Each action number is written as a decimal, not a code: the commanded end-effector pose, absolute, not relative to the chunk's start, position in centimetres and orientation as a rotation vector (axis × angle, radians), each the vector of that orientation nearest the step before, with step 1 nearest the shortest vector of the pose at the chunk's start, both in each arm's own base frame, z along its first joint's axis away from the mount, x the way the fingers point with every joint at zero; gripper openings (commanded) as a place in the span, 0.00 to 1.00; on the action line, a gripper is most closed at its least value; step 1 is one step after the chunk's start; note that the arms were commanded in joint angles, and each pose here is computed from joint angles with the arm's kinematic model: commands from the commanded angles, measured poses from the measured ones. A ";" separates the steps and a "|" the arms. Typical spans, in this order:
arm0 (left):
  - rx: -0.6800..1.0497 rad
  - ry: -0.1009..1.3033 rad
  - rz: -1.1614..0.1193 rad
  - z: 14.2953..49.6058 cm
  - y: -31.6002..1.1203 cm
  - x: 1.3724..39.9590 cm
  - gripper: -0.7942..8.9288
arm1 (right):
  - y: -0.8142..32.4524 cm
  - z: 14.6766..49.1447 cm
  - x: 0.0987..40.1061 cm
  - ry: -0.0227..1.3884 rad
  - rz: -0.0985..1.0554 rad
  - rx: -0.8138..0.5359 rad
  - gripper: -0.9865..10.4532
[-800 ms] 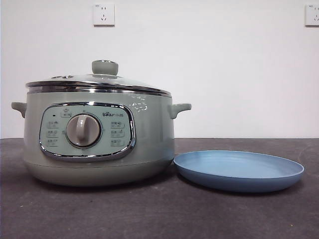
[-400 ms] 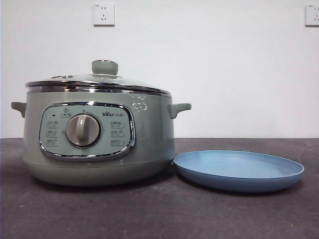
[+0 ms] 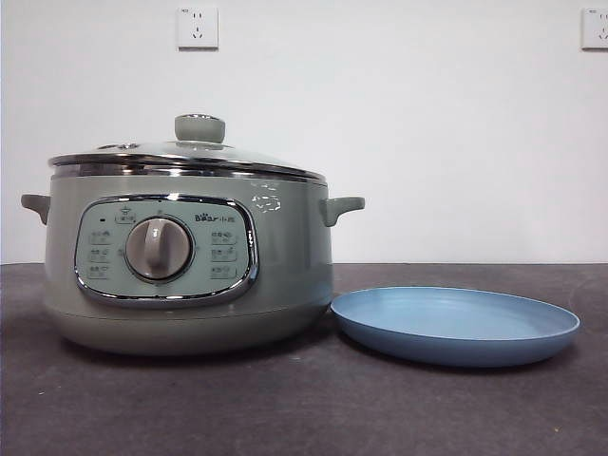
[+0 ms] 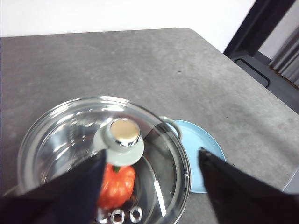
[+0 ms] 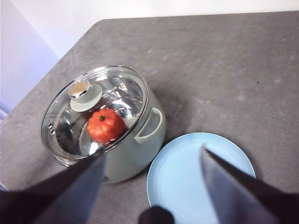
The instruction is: Take the pumpkin out from the steamer,put the pumpkin in the blue plate,close the lid
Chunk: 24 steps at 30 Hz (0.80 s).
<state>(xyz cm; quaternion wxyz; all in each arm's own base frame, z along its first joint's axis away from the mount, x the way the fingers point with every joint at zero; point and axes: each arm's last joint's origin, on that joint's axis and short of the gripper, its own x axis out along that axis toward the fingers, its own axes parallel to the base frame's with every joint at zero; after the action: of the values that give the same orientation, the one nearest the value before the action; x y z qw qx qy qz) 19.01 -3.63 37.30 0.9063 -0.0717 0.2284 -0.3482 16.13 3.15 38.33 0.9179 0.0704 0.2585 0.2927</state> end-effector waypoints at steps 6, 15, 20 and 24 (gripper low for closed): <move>-0.078 0.561 -0.675 36.1 -6.8 22.1 0.48 | 3.2 38.3 16.3 0.533 0.605 0.144 0.50; 0.066 0.649 -0.575 34.3 -11.2 26.0 0.47 | 3.2 38.3 16.3 0.538 0.604 0.145 0.50; 0.117 0.685 -0.554 32.8 -12.7 28.0 0.47 | 3.2 38.3 16.3 0.540 0.604 0.145 0.50; 0.126 0.732 -0.549 31.3 -13.3 29.0 0.47 | 3.2 38.3 16.3 0.541 0.604 0.145 0.50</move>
<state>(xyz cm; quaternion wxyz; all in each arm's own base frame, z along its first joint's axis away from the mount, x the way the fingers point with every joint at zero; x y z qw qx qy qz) 28.86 -13.08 31.61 0.8967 0.0533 0.3524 -0.2624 16.29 3.16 38.18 0.9162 0.0719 0.2648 0.2920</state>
